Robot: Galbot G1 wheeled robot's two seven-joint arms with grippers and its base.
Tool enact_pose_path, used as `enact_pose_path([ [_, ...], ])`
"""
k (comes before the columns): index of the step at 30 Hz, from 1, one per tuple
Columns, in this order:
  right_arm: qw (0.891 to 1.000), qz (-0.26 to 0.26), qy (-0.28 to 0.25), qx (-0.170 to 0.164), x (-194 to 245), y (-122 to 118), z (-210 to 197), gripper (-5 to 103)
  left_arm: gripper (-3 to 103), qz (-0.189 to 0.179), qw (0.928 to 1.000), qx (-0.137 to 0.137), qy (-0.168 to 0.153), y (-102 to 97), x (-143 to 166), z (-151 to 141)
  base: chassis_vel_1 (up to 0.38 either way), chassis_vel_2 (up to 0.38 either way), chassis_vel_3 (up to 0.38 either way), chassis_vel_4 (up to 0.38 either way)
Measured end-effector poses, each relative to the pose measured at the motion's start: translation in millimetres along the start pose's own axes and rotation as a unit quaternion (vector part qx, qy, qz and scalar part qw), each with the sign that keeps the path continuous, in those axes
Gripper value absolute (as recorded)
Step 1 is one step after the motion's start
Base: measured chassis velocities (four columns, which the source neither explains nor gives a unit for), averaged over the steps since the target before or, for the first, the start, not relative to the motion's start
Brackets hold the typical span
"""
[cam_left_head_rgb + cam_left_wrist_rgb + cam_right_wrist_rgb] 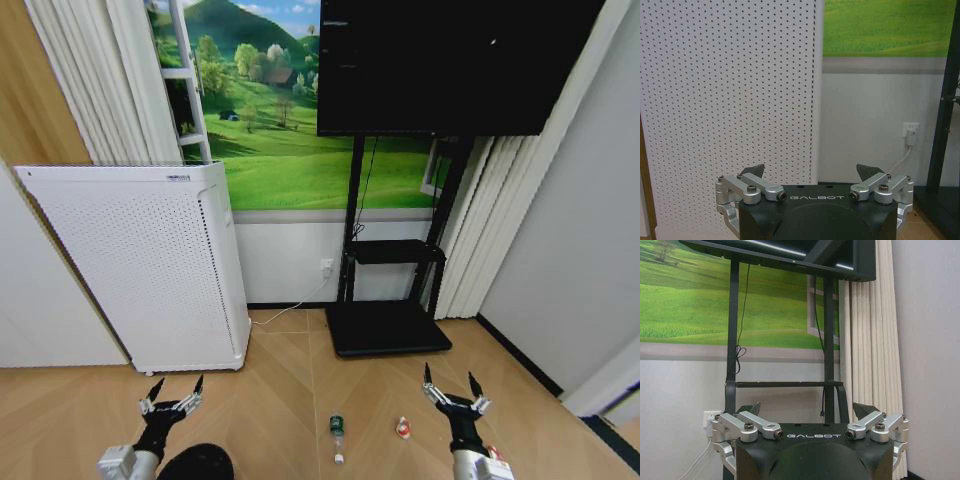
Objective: Pick up the trash bin and place the garbage on the floor into it.
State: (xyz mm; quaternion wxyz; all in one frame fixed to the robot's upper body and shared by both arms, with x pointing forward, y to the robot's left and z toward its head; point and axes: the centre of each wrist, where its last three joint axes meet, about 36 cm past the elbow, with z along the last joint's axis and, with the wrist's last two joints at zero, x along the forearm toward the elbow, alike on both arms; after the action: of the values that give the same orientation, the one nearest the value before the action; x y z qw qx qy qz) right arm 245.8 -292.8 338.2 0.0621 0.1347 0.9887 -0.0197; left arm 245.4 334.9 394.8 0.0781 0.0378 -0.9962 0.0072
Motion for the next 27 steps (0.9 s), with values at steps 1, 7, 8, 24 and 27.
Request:
enact_pose_path([
  [1, 1.0, 0.001, -0.001, 0.001, 0.0, 0.5, -0.4, 100, 100, -0.005, 1.0, 0.001, -0.003, 3.2, -3.6, -2.4, 0.0, 0.0, 0.0, 0.0],
  [7, 1.0, 0.001, -0.002, 0.003, 1.5, 0.5, -2.7, 100, 100, -0.01, 0.9999, 0.003, -0.006, 8.5, -9.2, -6.1, 0.0, 0.0, 0.0, 0.0],
  [8, 1.0, 0.001, -0.002, 0.003, 1.5, 0.5, -2.7, 100, 100, -0.01, 0.9999, 0.003, -0.006, 8.5, -9.2, -6.1, 0.0, 0.0, 0.0, 0.0],
  [24, 1.0, -0.004, 0.01, -0.001, 7.0, 8.5, 8.3, 100, 100, -0.024, 0.9996, 0.0, -0.012, 22.3, -10.7, -15.3, 0.0, 0.0, 0.0, 0.0],
  [27, 1.0, -0.007, 0.009, -0.003, 5.3, 10.1, 7.6, 100, 100, -0.024, 0.9996, -0.001, -0.014, 22.4, -11.1, -16.6, 0.0, 0.0, 0.0, 0.0],
])
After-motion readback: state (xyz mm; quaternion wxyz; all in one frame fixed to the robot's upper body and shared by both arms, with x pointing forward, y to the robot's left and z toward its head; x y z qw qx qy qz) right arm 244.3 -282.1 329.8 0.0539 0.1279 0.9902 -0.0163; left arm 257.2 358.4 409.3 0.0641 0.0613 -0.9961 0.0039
